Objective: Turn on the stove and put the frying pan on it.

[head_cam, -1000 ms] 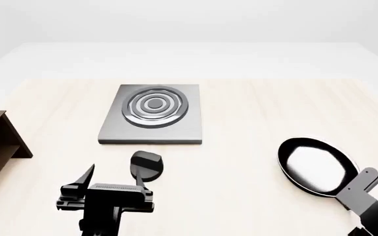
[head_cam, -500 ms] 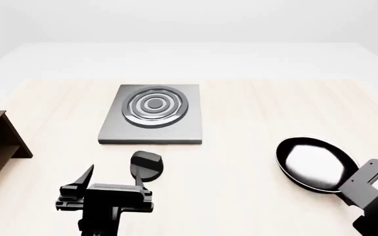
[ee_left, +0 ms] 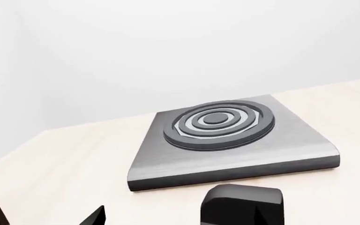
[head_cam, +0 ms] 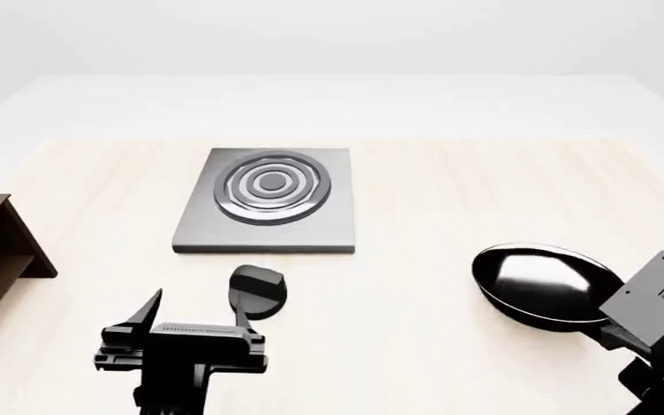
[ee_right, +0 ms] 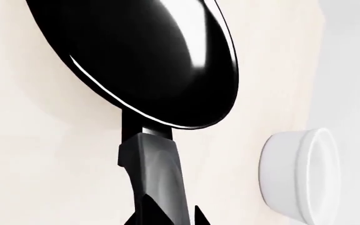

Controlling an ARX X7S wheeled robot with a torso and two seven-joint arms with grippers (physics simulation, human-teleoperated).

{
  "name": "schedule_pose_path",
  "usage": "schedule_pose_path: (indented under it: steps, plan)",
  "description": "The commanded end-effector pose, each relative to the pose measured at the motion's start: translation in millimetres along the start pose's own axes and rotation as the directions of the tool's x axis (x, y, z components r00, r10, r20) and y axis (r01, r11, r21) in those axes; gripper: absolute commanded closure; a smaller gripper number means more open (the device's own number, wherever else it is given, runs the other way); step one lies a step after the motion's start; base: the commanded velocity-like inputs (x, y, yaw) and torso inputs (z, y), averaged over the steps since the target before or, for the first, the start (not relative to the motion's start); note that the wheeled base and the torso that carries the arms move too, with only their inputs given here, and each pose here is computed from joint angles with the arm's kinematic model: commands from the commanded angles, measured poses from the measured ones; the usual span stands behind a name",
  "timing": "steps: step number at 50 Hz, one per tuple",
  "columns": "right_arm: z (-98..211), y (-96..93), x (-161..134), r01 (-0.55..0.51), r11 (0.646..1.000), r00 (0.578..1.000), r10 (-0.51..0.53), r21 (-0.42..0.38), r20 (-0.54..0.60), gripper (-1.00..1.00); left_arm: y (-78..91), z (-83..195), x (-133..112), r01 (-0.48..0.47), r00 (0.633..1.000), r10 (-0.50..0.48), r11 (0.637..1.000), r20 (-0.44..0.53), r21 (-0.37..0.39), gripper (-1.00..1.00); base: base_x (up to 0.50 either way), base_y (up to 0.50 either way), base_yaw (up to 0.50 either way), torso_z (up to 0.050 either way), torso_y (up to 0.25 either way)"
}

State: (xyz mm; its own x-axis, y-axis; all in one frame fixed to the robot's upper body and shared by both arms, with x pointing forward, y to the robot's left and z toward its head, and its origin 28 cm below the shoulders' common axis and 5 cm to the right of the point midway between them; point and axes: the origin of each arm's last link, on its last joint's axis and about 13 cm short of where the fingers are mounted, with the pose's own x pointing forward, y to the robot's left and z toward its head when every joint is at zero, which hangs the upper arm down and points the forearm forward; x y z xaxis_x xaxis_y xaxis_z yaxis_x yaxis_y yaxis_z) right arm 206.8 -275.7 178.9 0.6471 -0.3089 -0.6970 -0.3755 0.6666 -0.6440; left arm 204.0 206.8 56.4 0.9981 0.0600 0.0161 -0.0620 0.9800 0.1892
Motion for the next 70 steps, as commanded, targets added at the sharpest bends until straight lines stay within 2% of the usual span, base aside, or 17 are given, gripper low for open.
schedule_pose_path:
  steps: [1,8,25,37,44,61,64,70]
  plan:
    - [20,-28.5,-24,0.136,0.991,0.985,-0.137,0.013,0.105,1.00,1.1,3,1,0.006,1.000,-0.006,1.000,0.009,-0.019,-1.00,0.00,0.00,0.00,0.000,0.000]
    - [28,-38.3,-37,0.171,0.985,0.974,-0.172,0.020,0.147,1.00,1.8,2,1,0.007,1.000,-0.007,1.000,0.021,-0.029,-1.00,0.00,0.00,0.00,0.000,0.002]
    - [46,-49.0,-45,0.202,0.978,0.949,-0.211,0.060,0.235,1.00,2.8,4,1,0.005,1.000,-0.004,0.999,0.029,-0.035,-1.00,0.00,0.00,0.00,0.000,0.001]
    - [58,-50.4,-41,0.192,0.978,0.934,-0.209,0.085,0.289,1.00,3.1,3,1,0.004,1.000,-0.003,0.999,0.026,-0.036,-1.00,0.00,0.00,0.00,0.000,0.001]
    - [71,-53.2,-40,0.208,0.970,0.910,-0.240,0.129,0.338,1.00,2.9,2,1,0.004,1.000,-0.003,0.999,0.027,-0.038,-1.00,0.00,0.00,0.00,0.000,0.003]
    - [100,-51.8,-26,0.230,0.962,0.878,-0.269,0.145,0.396,1.00,2.2,0,0,0.009,1.000,-0.008,0.999,0.022,-0.042,-1.00,0.00,0.00,0.00,0.000,0.001]
    - [110,-52.7,-25,0.243,0.958,0.858,-0.286,0.154,0.427,1.00,2.6,0,0,0.007,1.000,-0.006,0.999,0.022,-0.046,-1.00,0.00,0.00,0.00,0.000,0.003]
    - [122,-54.9,-24,0.243,0.956,0.846,-0.291,0.164,0.447,1.00,3.4,0,1,0.004,1.000,-0.003,0.999,0.022,-0.049,-1.00,0.00,0.00,0.00,0.000,0.002]
